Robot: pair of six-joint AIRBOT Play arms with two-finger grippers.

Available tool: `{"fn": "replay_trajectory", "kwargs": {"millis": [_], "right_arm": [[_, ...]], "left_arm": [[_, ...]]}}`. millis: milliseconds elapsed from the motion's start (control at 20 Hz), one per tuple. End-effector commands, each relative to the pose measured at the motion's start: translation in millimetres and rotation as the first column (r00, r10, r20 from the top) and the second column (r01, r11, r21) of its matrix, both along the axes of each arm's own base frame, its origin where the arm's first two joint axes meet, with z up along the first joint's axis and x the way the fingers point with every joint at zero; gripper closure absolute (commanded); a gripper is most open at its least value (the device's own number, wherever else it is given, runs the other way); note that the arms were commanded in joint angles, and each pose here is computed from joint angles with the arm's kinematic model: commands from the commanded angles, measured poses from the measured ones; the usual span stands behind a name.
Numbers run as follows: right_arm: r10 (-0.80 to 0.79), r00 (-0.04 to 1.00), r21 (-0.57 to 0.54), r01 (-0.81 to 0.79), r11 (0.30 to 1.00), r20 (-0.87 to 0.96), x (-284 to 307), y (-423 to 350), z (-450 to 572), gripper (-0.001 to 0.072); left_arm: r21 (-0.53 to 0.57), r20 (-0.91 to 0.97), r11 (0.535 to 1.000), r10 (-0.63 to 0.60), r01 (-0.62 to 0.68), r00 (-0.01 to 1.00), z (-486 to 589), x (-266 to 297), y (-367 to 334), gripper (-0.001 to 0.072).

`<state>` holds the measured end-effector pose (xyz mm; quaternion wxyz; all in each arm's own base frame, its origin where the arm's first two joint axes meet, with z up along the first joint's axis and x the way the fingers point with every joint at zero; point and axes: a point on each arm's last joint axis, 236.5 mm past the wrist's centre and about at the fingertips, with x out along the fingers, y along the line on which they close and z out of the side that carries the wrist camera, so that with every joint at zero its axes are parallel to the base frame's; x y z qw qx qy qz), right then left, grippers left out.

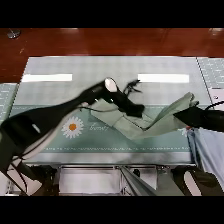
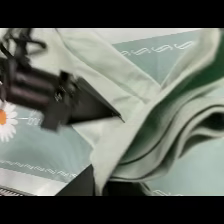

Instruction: Fold the shirts.

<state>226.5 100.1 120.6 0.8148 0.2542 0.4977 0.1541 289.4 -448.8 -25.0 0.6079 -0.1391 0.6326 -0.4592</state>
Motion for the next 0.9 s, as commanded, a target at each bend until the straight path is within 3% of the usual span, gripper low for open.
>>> {"fn": "replay_trajectory", "kwargs": {"millis": [0, 150, 400, 600, 850], "right_arm": [[0.052, 0.998, 0.110, -0.055, 0.992, 0.034, 13.6, 24.9, 13.2, 0.0682], [0.174, 0.984, 0.139, -0.177, 0.974, 0.033, 40.4, 66.8, 15.1, 0.0681], [0.376, 0.926, 0.134, -0.378, 0.916, 0.037, 112.8, 177.8, 8.3, 0.0682], [0.467, 0.884, 0.150, -0.463, 0.873, 0.008, 169.3, 262.8, -22.8, 0.0681], [0.511, 0.855, 0.183, -0.491, 0.852, -0.084, 193.3, 328.6, -88.3, 0.0681]], "left_arm": [[-0.010, 0.080, 0.990, 0.138, -0.138, 0.987, 51.7, 74.0, 84.0, 0.0687], [0.114, 0.280, 0.938, 0.286, -0.327, 0.917, 94.2, 125.1, 207.0, 0.0687], [0.062, 0.498, 0.813, 0.478, -0.579, 0.724, 160.9, 90.0, 336.4, 0.0686], [-0.032, 0.490, 0.758, 0.579, -0.651, 0.651, 147.9, 22.2, 343.7, 0.0685], [-0.079, 0.341, 0.745, 0.645, -0.663, 0.684, 97.3, -26.7, 320.9, 0.0685]]}}
